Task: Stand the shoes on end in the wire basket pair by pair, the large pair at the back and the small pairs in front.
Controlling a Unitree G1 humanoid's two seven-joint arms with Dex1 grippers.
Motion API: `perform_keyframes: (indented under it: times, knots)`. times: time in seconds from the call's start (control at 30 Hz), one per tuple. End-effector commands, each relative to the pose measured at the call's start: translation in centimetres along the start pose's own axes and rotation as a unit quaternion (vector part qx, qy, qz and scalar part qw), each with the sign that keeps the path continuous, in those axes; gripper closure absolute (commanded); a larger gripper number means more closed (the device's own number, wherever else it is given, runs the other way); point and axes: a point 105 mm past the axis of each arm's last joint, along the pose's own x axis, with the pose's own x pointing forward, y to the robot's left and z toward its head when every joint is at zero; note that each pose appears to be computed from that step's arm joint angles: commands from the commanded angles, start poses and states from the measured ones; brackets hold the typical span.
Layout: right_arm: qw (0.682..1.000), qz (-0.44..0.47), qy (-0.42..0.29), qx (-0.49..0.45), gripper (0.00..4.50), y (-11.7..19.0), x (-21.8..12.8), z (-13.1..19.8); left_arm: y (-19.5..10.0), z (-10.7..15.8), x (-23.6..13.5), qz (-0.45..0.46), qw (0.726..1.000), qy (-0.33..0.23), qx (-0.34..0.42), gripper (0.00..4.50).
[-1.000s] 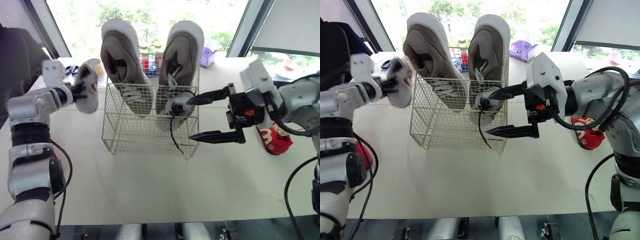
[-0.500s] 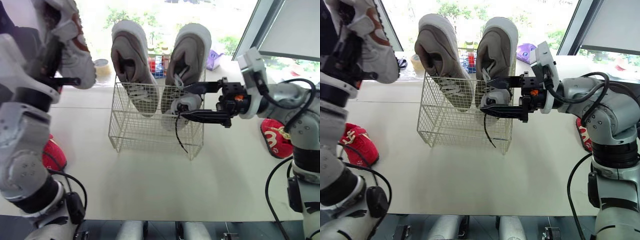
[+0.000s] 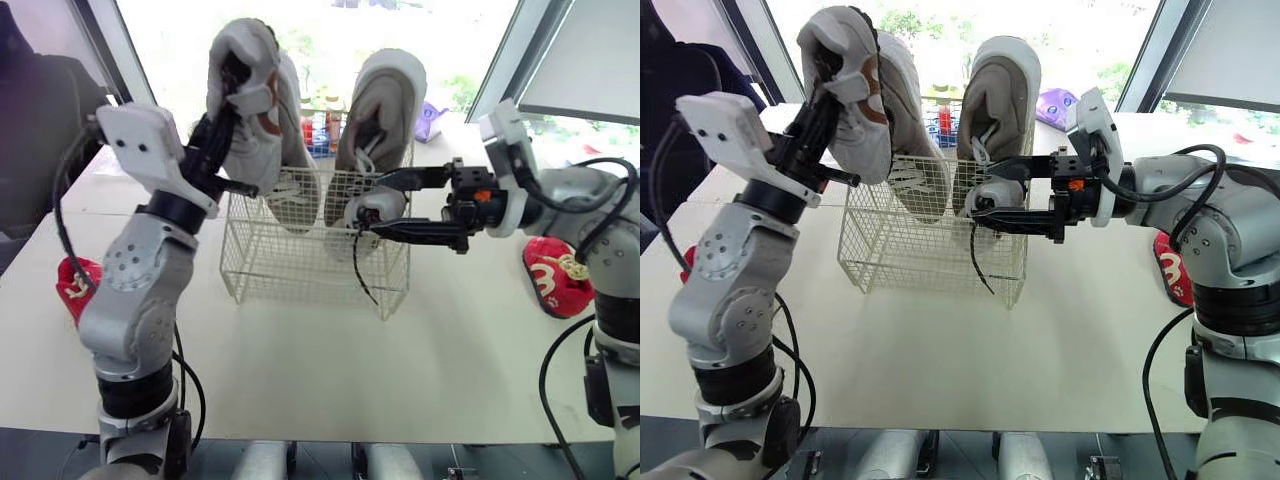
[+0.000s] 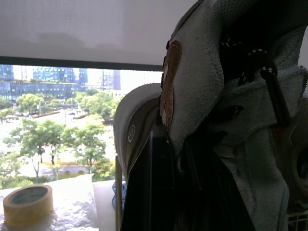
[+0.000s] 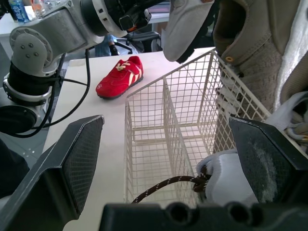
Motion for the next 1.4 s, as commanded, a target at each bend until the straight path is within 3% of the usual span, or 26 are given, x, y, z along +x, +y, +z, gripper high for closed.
perform_keyframes:
  times: [0.03, 0.57, 0.73, 1.07, 1.17, 1.27, 1.4]
  knots:
    - [1.0, -0.003, 0.003, -0.003, 0.0, 0.7, -1.0, 0.5, -0.3, -1.9, -0.7, -0.004, 1.0, 0.02, 0.001, 4.48]
    - [1.0, 0.005, 0.003, 0.021, 0.0, 0.3, -0.3, 0.1, -3.6, -9.5, -0.7, -0.035, 0.998, 0.035, 0.03, 4.48]
    - [1.0, 0.006, 0.003, 0.024, 0.0, 0.6, -0.2, -0.1, -4.4, -10.5, -0.7, -0.046, 0.997, 0.034, 0.053, 4.48]
    - [0.999, -0.008, 0.009, 0.032, 0.0, 0.8, -0.2, -1.3, -2.8, -11.3, -2.9, -0.015, 0.995, 0.098, -0.019, 4.48]
    - [0.999, -0.012, 0.009, 0.033, 0.0, 0.7, 0.0, -1.6, -3.0, -11.2, -3.8, -0.024, 0.992, 0.115, -0.038, 3.46]
    - [0.999, -0.012, 0.008, 0.035, 0.0, 0.7, 0.1, -1.8, -2.9, -11.0, -4.6, -0.029, 0.989, 0.139, -0.045, 2.04]
    - [0.999, -0.013, 0.009, 0.039, 0.0, 0.5, 0.2, -2.1, -2.0, -10.4, -5.7, -0.031, 0.983, 0.173, -0.046, 2.04]
